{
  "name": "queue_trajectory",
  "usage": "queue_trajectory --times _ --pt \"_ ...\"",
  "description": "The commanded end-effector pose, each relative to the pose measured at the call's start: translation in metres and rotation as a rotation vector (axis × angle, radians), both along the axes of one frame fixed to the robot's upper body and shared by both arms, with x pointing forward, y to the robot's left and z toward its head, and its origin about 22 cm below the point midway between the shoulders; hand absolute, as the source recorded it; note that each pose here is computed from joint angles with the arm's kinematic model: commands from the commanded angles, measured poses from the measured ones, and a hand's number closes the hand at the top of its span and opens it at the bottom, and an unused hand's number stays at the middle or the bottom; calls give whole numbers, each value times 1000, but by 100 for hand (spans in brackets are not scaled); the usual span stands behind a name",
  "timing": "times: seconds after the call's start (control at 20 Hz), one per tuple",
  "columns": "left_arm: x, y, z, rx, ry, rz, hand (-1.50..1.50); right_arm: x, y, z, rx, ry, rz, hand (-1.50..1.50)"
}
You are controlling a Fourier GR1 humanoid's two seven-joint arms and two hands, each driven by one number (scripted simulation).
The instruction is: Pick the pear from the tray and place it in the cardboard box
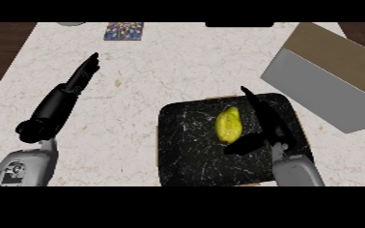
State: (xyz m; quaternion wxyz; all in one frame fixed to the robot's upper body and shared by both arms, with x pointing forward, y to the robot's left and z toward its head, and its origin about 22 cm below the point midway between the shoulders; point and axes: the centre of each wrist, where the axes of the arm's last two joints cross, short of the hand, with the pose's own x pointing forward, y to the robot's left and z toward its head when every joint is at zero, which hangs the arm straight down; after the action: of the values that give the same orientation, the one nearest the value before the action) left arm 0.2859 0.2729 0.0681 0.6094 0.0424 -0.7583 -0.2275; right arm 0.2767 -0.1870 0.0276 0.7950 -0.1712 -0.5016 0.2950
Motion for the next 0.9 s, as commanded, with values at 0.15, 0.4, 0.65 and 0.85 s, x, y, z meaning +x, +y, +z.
queue_trajectory --times 0.15,0.4,0.65,0.85 --pt "10 -10 -7 -1 9 3 0 -12 -12 -28 39 -19 34 -150" --pt "11 15 1 15 0 -1 0 -6 23 -44 -29 -187 65 150" --pt "10 13 8 0 8 0 0 13 19 -8 -55 -276 8 150" --pt "0 -7 -9 -11 16 -5 0 11 23 -6 -101 -363 -14 150"
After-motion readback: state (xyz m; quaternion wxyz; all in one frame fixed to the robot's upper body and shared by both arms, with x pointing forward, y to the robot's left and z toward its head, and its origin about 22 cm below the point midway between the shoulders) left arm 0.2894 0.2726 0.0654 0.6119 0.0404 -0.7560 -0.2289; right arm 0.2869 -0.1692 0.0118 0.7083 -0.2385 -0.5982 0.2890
